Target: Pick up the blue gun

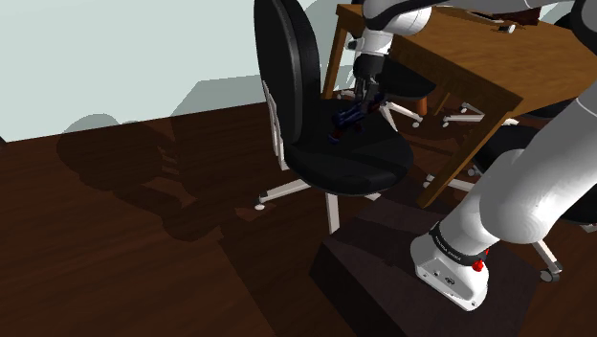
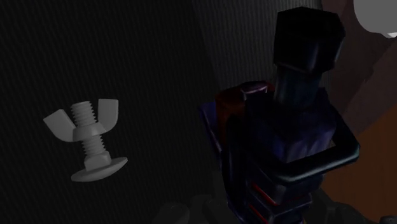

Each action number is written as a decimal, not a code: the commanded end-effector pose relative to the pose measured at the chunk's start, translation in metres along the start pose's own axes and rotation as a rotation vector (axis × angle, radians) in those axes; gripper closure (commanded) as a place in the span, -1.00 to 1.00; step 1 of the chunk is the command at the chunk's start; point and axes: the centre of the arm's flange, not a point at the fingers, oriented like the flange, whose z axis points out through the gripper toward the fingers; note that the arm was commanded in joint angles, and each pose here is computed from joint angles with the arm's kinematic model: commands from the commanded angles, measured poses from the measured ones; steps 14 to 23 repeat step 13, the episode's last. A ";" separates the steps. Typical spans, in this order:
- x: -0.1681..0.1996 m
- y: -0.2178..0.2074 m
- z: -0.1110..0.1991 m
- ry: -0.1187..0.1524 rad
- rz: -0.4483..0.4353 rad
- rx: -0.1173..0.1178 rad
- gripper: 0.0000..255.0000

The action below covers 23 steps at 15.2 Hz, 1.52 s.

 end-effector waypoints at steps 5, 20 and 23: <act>0.002 -0.011 -0.030 0.000 0.000 0.000 1.00; 0.003 -0.021 -0.061 0.000 0.000 0.000 1.00; 0.003 -0.021 -0.061 0.000 0.000 0.000 1.00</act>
